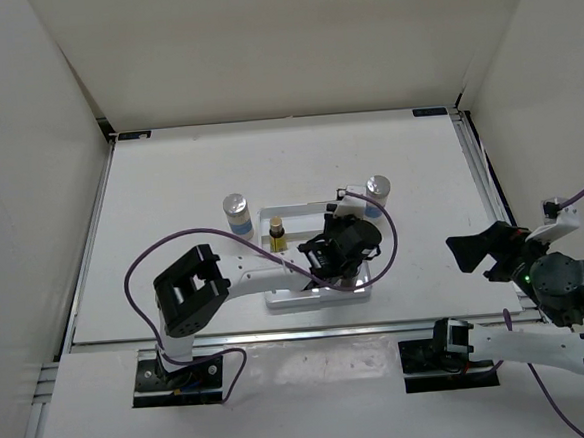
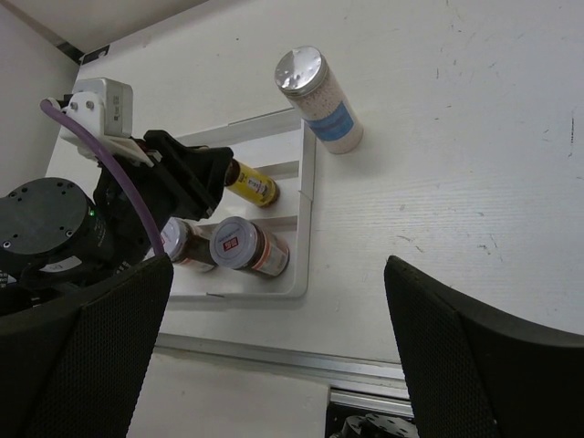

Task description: Organize the condiment bottles

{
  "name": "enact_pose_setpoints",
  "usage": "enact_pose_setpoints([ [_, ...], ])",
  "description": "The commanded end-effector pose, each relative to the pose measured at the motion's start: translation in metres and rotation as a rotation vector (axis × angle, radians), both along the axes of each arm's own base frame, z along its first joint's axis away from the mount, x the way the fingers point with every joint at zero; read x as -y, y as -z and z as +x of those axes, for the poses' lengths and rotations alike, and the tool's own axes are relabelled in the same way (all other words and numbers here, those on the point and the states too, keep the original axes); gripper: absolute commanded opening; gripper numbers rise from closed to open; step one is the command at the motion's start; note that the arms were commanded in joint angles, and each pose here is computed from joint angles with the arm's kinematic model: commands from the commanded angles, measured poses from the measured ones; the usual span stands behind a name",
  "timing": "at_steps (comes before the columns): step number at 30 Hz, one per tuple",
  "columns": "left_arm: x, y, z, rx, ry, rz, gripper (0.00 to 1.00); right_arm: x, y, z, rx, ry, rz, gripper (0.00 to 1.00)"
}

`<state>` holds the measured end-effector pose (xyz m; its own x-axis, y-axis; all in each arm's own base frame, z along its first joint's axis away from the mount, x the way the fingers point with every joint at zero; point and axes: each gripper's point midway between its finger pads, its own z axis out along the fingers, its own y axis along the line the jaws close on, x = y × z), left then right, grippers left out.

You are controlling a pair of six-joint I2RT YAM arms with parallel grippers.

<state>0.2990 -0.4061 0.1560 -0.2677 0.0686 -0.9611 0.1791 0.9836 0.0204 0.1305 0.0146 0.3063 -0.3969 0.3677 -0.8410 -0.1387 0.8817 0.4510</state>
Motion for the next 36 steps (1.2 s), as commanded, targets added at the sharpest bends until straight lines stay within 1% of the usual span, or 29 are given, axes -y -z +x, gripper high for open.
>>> enact_pose_setpoints([
  [1,-0.006,-0.019,0.001,0.035,-0.042,-0.075,0.37,0.021,0.025,-0.003,-0.033,0.006,-0.213,1.0],
  [2,-0.006,-0.019,0.001,0.035,-0.042,-0.075,0.46,0.02,0.025,-0.002,-0.035,0.006,-0.222,1.0],
  [3,-0.008,-0.025,0.001,0.043,-0.05,-0.085,0.7,0.019,0.025,-0.002,-0.035,0.006,-0.222,1.0],
  [4,-0.009,-0.028,0.001,0.043,-0.05,-0.085,0.83,0.018,0.025,-0.002,-0.037,0.006,-0.231,1.0],
  [5,-0.013,-0.027,0.001,0.043,-0.067,-0.081,0.96,0.018,0.025,-0.002,-0.037,0.006,-0.231,1.0],
  [6,-0.014,-0.03,0.0,0.041,-0.069,-0.088,1.0,0.016,0.025,-0.002,-0.039,0.006,-0.24,1.0],
  [10,-0.022,-0.053,0.0,0.059,-0.067,-0.057,1.0,0.016,0.025,-0.002,-0.039,0.006,-0.24,1.0],
  [13,-0.032,-0.093,-0.001,0.088,-0.071,-0.034,1.0,0.014,0.025,-0.001,-0.041,0.006,-0.251,1.0],
  [14,-0.039,-0.122,-0.002,0.11,-0.081,-0.07,1.0,0.014,0.025,-0.001,-0.041,0.006,-0.252,1.0],
  [15,-0.047,-0.13,-0.005,0.103,-0.078,-0.038,1.0,0.009,0.026,0.0,-0.048,0.006,-0.283,1.0],
  [16,-0.059,-0.153,-0.009,0.112,-0.079,-0.064,1.0,0.007,0.025,0.002,-0.046,0.014,-0.304,1.0],
  [17,-0.063,-0.171,-0.013,0.109,-0.057,-0.082,1.0,0.001,0.025,0.003,-0.06,0.013,-0.363,1.0],
  [18,-0.074,-0.172,-0.019,0.089,-0.043,-0.042,1.0,-0.002,0.022,0.005,-0.064,0.027,-0.379,1.0],
  [19,-0.081,-0.184,-0.024,0.088,-0.028,-0.06,1.0,-0.007,0.023,0.005,-0.085,0.045,-0.381,1.0],
  [20,-0.096,-0.204,-0.033,0.092,0.002,-0.108,1.0,-0.015,0.022,0.009,-0.096,0.068,-0.447,1.0],
  [22,-0.121,-0.212,-0.044,0.086,0.019,-0.087,1.0,-0.025,0.009,0.013,-0.093,0.084,-0.463,1.0],
  [23,-0.146,-0.224,-0.052,0.094,0.005,-0.118,1.0,-0.038,0.005,0.016,-0.099,0.08,-0.517,1.0],
  [24,-0.17,-0.217,-0.056,0.07,-0.04,-0.087,1.0,-0.054,-0.007,0.02,-0.098,0.075,-0.53,1.0],
  [25,-0.182,-0.225,-0.057,0.08,-0.066,-0.135,1.0,-0.062,-0.003,0.021,-0.111,0.062,-0.583,1.0],
  [26,-0.213,-0.225,-0.065,0.069,-0.089,-0.118,1.0,-0.072,-0.02,0.022,-0.107,0.046,-0.545,1.0],
  [28,-0.241,-0.208,-0.071,0.06,-0.12,-0.072,1.0,-0.1,-0.026,0.026,-0.119,-0.003,-0.643,1.0],
  [29,-0.265,-0.211,-0.076,0.077,-0.146,-0.101,1.0,-0.11,-0.039,0.028,-0.111,-0.023,-0.633,1.0],
  [30,-0.272,-0.191,-0.079,0.062,-0.141,-0.041,1.0,-0.116,-0.04,0.032,-0.122,-0.018,-0.658,1.0],
  [31,-0.284,-0.185,-0.08,0.064,-0.168,-0.037,1.0,-0.13,-0.034,0.041,-0.147,-0.024,-0.733,1.0],
  [32,-0.294,-0.178,-0.082,0.06,-0.186,-0.04,1.0,-0.135,-0.031,0.047,-0.172,-0.024,-0.75,1.0],
  [33,-0.303,-0.164,-0.086,0.05,-0.182,-0.036,1.0,-0.138,-0.029,0.066,-0.198,0.018,-0.724,1.0],
  [34,-0.31,-0.156,-0.087,0.046,-0.197,-0.025,1.0,-0.148,-0.014,0.071,-0.25,-0.068,-0.776,1.0],
  [35,-0.314,-0.149,-0.09,0.039,-0.186,-0.022,1.0,-0.142,-0.007,0.086,-0.301,-0.046,-0.757,1.0],
  [36,-0.316,-0.14,-0.09,0.027,-0.194,-0.02,1.0,-0.145,-0.001,0.092,-0.323,-0.068,-0.732,1.0],
])
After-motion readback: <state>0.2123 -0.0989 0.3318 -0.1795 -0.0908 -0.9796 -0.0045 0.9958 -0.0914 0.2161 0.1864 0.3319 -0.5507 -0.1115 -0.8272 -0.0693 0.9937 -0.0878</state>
